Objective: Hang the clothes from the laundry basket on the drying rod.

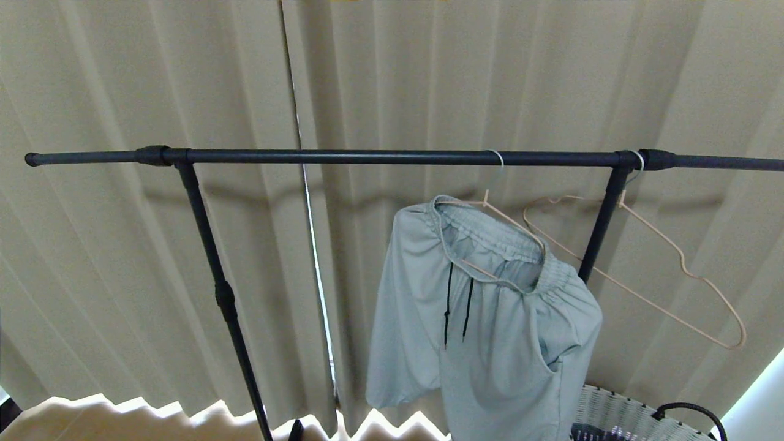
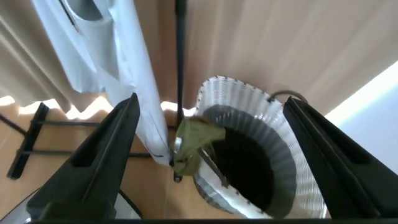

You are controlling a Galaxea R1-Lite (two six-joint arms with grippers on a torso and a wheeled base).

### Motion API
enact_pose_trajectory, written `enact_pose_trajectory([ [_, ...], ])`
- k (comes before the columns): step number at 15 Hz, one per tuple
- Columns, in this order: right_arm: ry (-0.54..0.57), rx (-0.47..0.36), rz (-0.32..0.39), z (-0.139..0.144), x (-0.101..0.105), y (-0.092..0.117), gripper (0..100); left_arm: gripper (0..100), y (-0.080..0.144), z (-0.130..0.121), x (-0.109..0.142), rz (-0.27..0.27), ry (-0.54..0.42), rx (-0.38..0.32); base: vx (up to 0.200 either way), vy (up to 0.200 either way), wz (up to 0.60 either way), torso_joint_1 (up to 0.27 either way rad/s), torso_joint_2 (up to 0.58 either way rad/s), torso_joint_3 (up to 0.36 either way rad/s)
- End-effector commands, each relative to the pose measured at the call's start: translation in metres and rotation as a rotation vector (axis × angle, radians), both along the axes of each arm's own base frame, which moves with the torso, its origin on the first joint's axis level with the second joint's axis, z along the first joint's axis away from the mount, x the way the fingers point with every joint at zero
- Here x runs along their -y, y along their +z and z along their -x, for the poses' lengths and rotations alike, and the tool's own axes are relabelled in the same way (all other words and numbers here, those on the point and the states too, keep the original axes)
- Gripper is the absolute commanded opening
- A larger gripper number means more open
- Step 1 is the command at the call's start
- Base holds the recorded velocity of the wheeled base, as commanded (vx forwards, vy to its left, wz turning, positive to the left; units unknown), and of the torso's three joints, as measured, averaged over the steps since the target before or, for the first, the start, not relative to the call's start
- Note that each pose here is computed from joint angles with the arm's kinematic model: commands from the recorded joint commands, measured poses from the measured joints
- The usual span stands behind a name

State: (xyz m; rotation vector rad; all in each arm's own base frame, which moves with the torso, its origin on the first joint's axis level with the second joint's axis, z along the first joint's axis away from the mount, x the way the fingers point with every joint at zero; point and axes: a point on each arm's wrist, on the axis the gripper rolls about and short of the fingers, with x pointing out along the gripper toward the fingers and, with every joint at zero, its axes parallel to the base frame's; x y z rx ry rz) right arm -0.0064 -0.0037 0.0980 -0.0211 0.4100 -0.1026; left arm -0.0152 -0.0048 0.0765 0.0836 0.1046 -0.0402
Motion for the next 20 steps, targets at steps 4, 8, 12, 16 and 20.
enact_pose_trajectory([
  [4,-0.020,0.169,-0.009,0.018,0.000,-0.005,100,100,0.000,0.000,0.000,0.002,0.002,0.000,0.000,0.000,0.00,0.000,0.00,0.000],
  [8,0.072,0.272,-0.039,0.027,-0.002,-0.009,100,100,0.000,0.000,0.000,0.002,0.002,0.000,0.000,0.000,0.00,0.000,0.00,0.000],
  [12,0.165,0.296,-0.059,0.030,-0.005,-0.010,100,100,0.000,0.000,0.001,-0.022,-0.041,0.000,0.000,0.000,0.00,0.000,0.00,0.000],
  [16,0.265,0.296,-0.086,0.029,-0.007,-0.010,100,100,-0.001,0.003,-0.002,-0.027,-0.193,0.030,0.000,0.000,0.00,0.000,0.00,0.000],
  [20,0.240,0.310,-0.077,0.028,-0.007,-0.010,100,100,-0.002,0.008,-0.001,-0.026,-0.144,0.101,0.000,0.000,0.00,0.000,0.00,0.000],
])
